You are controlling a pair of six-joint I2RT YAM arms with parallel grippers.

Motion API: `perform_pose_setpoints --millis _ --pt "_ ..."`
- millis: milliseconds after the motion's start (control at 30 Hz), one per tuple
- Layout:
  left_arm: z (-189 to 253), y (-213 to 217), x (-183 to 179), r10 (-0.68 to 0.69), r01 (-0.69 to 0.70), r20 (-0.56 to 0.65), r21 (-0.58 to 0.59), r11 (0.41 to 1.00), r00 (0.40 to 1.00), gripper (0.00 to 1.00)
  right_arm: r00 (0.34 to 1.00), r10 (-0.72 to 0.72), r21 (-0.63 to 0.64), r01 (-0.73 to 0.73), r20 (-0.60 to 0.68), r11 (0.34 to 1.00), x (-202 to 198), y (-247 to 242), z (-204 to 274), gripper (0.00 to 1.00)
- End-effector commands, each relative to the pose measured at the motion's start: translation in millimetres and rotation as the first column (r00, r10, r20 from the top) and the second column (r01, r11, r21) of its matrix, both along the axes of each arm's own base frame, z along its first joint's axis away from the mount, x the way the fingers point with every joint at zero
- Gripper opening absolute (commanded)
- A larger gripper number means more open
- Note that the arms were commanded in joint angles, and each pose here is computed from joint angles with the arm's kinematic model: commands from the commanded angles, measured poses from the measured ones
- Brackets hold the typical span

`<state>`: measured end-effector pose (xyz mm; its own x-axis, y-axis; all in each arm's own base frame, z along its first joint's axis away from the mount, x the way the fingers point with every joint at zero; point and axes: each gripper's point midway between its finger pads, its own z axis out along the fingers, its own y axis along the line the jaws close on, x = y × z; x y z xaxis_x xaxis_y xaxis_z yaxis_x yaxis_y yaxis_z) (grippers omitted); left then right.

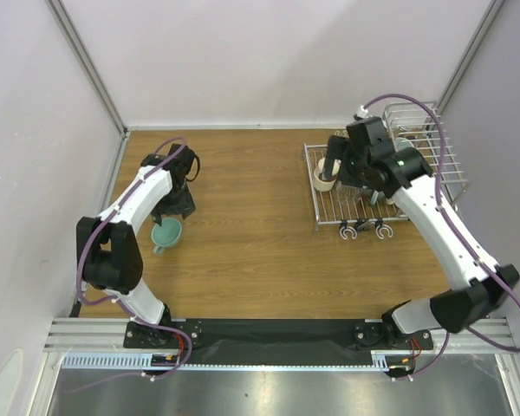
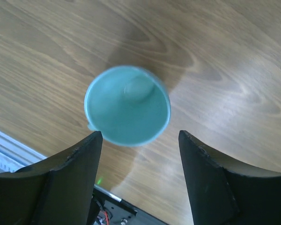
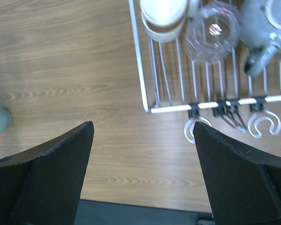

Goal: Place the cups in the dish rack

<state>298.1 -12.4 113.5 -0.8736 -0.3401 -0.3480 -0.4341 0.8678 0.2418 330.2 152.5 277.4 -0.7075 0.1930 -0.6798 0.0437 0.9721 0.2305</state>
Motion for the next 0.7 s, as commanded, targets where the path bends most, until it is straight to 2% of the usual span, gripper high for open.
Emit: perform_pose_setpoints --millis 0,333,533,567,600,633,667 --pt "-11.8 8.1 15.3 0.006 -0.006 0.022 0.021 1.0 1.0 0.72 1.0 -0.017 -0.007 0.017 -0.009 1.0 -21.2 -14.3 1.9 0.94" --pt "-58.7 2.9 18.3 0.012 -0.012 -0.04 0.006 1.0 0.999 0.63 0.997 -0.039 -0.015 0.04 0.059 0.999 -50.6 -39.0 31.4 0.94" --pt "-73.9 3.8 13.9 0.01 -0.01 -0.078 0.008 1.0 0.997 0.43 0.997 -0.041 -0.006 0.042 0.058 0.999 -56.3 -40.7 33.4 0.95" --pt "-74.0 3.6 14.9 0.009 -0.009 -0.076 -0.001 1.0 0.997 0.38 0.997 -0.04 -0.005 0.04 0.059 0.999 -56.2 -40.1 33.6 0.95" --pt "-71.5 4.3 16.3 0.012 -0.012 -0.068 -0.003 1.0 0.998 0.24 0.998 -0.039 -0.004 0.039 0.059 0.999 -56.9 -40.2 33.8 0.94" --pt "-67.4 3.3 17.5 0.013 -0.013 -0.062 -0.009 1.0 0.998 0.15 0.998 -0.032 0.001 0.032 0.056 0.999 -57.7 -38.8 32.7 0.94" --pt "-59.5 0.7 19.6 0.013 -0.014 -0.041 -0.025 1.0 0.999 0.0 0.998 -0.026 0.001 0.026 0.052 1.0 -57.4 -37.6 31.5 0.94"
